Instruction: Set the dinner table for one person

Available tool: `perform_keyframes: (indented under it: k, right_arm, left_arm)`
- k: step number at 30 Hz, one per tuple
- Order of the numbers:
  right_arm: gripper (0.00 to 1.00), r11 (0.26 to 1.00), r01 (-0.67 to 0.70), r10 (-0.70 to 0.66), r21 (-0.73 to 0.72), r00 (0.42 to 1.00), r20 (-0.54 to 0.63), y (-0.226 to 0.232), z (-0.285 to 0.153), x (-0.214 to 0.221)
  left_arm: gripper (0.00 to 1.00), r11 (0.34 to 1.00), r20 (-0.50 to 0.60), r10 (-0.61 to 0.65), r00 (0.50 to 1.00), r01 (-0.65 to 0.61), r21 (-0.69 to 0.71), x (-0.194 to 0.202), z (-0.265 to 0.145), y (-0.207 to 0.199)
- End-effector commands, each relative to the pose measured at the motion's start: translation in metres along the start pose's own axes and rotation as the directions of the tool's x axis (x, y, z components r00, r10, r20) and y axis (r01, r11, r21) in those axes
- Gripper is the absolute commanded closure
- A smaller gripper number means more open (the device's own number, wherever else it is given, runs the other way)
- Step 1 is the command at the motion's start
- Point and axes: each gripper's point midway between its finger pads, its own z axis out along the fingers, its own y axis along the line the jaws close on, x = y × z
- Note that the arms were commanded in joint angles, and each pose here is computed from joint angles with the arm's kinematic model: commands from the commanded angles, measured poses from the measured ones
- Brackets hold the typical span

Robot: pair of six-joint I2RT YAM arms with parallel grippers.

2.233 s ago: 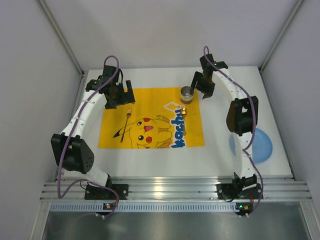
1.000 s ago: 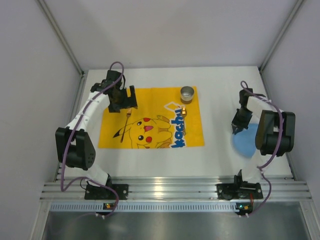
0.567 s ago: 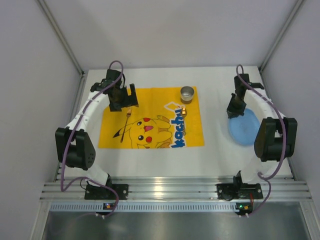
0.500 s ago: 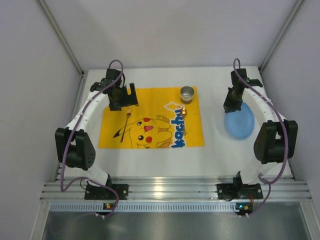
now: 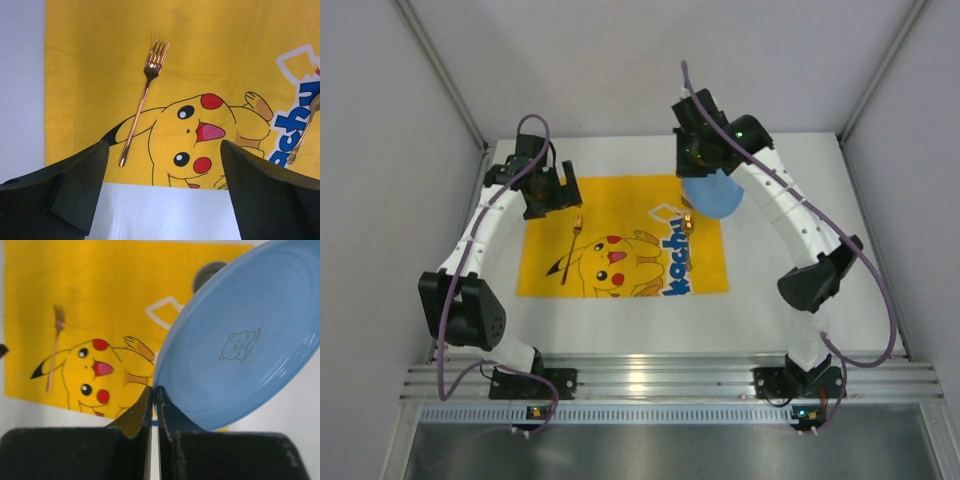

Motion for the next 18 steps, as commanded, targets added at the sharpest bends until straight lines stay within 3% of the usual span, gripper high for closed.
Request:
perform_keyframes:
  k: [1, 7, 12, 18]
  right_arm:
    - [1.00, 0.991, 0.117, -0.118, -0.060, 0.993, -0.020, 0.052, -0.003, 0.012]
    - [1.00, 0.957, 0.138, -0.168, -0.257, 0.981, -0.099, 0.131, 0.026, 0.050]
    - [1.00, 0.923, 0.164, -0.221, -0.349, 0.967, -0.128, 0.166, 0.043, 0.074]
    - [1.00, 0.914, 0.163, -0.248, -0.371, 0.949, -0.192, 0.183, 0.076, 0.104]
  left_arm:
    - [0.02, 0.999, 0.071, -0.033, 0.997, 0.035, -0.022, -0.008, -0.028, 0.014]
    - [0.01, 0.991, 0.145, -0.085, 0.986, 0.099, -0.089, -0.007, -0.057, 0.042]
    - [0.01, 0.985, 0.206, -0.095, 0.974, 0.122, -0.125, -0.004, -0.075, 0.056]
    - [0.02, 0.981, 0.179, -0.110, 0.978, 0.135, -0.138, 0.007, -0.078, 0.059]
